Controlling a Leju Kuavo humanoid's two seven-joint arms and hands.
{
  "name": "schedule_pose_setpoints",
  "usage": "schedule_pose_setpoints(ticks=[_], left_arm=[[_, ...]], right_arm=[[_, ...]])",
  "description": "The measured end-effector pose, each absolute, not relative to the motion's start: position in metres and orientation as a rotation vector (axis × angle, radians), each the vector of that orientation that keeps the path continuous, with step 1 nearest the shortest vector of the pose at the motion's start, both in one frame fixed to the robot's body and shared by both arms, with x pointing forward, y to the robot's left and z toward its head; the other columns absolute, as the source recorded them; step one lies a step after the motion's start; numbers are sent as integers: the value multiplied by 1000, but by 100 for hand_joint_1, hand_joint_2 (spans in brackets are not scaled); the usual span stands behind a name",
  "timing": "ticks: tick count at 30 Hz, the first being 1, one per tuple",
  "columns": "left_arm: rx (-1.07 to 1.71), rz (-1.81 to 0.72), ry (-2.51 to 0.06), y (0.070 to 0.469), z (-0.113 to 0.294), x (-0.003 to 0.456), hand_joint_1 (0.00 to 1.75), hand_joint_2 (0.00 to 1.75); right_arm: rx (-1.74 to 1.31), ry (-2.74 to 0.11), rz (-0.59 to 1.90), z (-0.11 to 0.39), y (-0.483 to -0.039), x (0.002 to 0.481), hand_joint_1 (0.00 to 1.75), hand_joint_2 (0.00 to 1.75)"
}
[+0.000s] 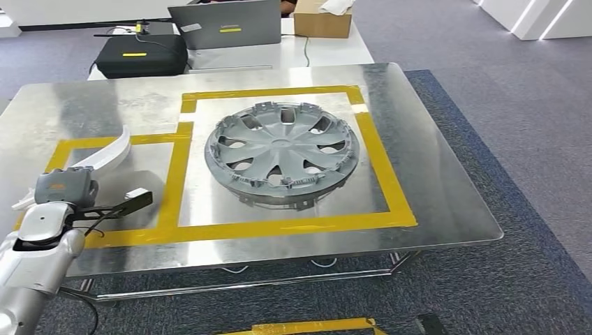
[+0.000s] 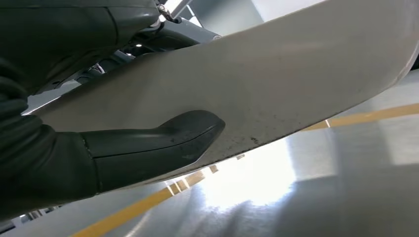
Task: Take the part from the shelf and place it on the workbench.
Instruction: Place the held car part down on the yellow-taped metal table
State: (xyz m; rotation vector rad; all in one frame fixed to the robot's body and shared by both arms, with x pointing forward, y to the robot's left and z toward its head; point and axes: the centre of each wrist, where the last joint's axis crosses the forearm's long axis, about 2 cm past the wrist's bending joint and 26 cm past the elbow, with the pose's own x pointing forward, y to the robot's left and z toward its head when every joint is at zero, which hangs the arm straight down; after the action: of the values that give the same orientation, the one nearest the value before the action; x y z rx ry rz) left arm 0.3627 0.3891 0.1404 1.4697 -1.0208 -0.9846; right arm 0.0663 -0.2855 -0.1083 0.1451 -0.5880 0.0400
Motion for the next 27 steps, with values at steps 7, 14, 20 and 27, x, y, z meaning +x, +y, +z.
schedule_pose_setpoints(ticks=[7,14,20,27], left_arm=[[1452,-1003,-1009,374,134,368,0,175],[1467,-1003,-1034,365,132,371,0,175],[1463,-998,-1047,361,132,372,0,44],[1537,-941,-1310,341,138,356,0,0]], right_arm=[[146,-587,43,-108,-285,68,0,0],[145,-589,42,-108,-284,69,0,0],[144,-590,42,-108,-284,70,0,0],[132,-600,25,-108,-285,66,0,0]])
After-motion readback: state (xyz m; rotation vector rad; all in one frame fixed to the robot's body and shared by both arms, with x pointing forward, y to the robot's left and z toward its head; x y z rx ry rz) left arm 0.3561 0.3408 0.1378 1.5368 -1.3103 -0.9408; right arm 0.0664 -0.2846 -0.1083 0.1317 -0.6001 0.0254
